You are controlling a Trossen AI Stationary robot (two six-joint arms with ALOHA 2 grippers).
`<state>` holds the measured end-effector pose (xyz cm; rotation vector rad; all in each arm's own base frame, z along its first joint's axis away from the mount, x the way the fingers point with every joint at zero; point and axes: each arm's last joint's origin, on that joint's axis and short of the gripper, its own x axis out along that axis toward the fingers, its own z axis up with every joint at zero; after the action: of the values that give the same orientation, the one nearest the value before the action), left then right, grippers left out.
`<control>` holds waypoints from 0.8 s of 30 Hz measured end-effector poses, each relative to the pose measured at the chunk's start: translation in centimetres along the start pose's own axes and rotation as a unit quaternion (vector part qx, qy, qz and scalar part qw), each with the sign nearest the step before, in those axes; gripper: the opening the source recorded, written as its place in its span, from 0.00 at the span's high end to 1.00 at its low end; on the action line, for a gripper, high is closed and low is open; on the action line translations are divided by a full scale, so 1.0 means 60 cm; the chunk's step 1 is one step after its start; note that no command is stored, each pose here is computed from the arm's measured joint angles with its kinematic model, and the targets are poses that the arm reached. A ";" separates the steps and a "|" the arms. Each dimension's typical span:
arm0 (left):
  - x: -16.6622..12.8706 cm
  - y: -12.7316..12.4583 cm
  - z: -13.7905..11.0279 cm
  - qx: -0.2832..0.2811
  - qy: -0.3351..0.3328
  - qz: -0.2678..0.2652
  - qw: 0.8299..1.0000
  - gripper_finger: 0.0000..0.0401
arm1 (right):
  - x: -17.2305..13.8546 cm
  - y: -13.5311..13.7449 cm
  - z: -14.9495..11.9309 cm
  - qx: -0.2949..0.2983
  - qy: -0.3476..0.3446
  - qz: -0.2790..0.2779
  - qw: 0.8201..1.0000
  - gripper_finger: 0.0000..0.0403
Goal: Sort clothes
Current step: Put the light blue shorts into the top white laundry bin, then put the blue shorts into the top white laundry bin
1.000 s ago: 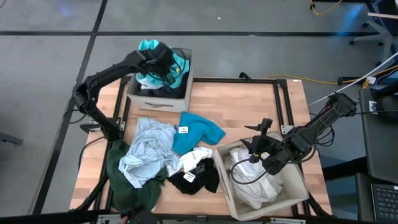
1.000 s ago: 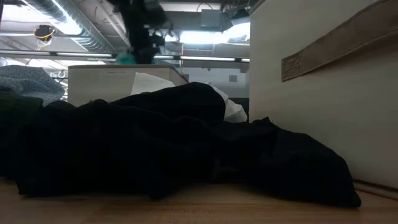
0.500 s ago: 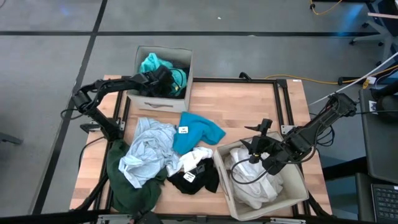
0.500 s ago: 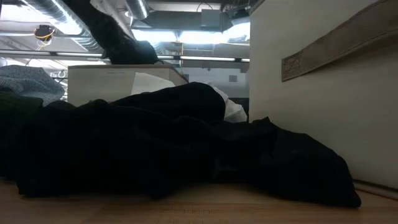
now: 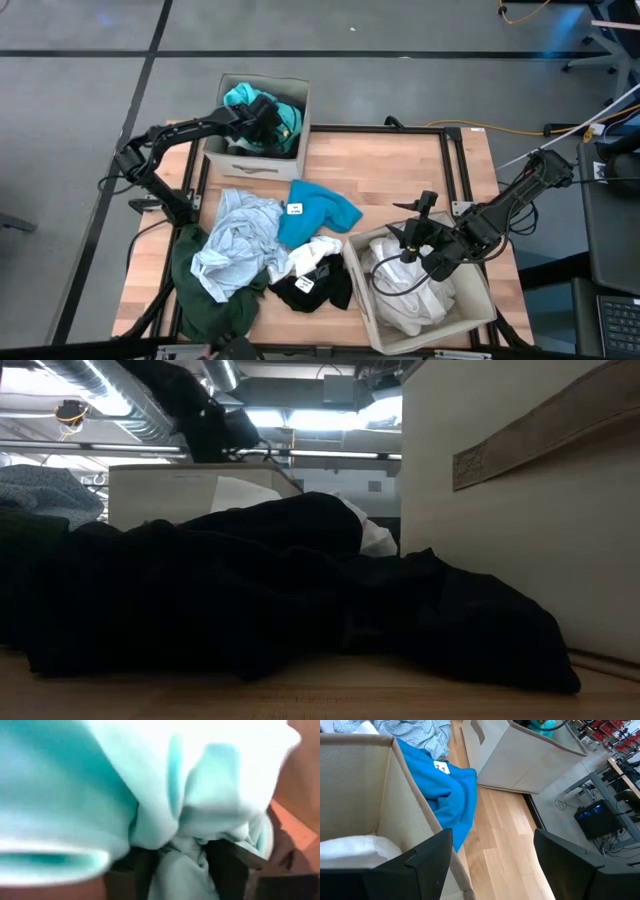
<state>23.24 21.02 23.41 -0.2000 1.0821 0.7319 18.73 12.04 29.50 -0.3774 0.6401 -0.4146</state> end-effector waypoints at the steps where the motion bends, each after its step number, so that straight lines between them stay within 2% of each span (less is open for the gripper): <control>1: -0.008 0.003 0.007 -0.002 0.001 0.000 1.000 0.56 | 0.000 0.000 0.000 0.000 0.000 0.000 1.000 0.30; 7: -0.083 0.021 0.057 -0.006 -0.012 0.002 1.000 0.45 | 0.000 0.000 0.000 0.000 0.000 0.000 1.000 0.30; 10: -0.137 0.027 0.085 -0.008 -0.063 0.007 0.998 0.43 | 0.000 0.000 0.000 0.000 0.000 0.000 1.000 0.30; 14: -0.218 0.021 0.102 -0.004 -0.144 0.004 0.990 0.43 | 0.000 0.000 0.000 -0.001 0.000 0.000 1.000 0.30; 17: -0.271 -0.003 0.095 0.012 -0.197 -0.020 0.980 0.44 | 0.000 0.000 0.000 -0.002 0.001 0.000 1.000 0.30; 20: -0.310 -0.043 0.081 0.045 -0.230 -0.071 0.970 0.44 | 0.000 0.000 0.000 -0.002 0.001 0.000 1.000 0.30; 24: -0.328 -0.109 0.053 0.084 -0.232 -0.130 0.960 0.44 | 0.000 0.000 0.000 0.001 0.000 0.000 1.000 0.30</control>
<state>24.50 8.91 40.51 -0.0193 0.6477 0.4166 18.73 12.03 29.50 -0.3756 0.6402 -0.4151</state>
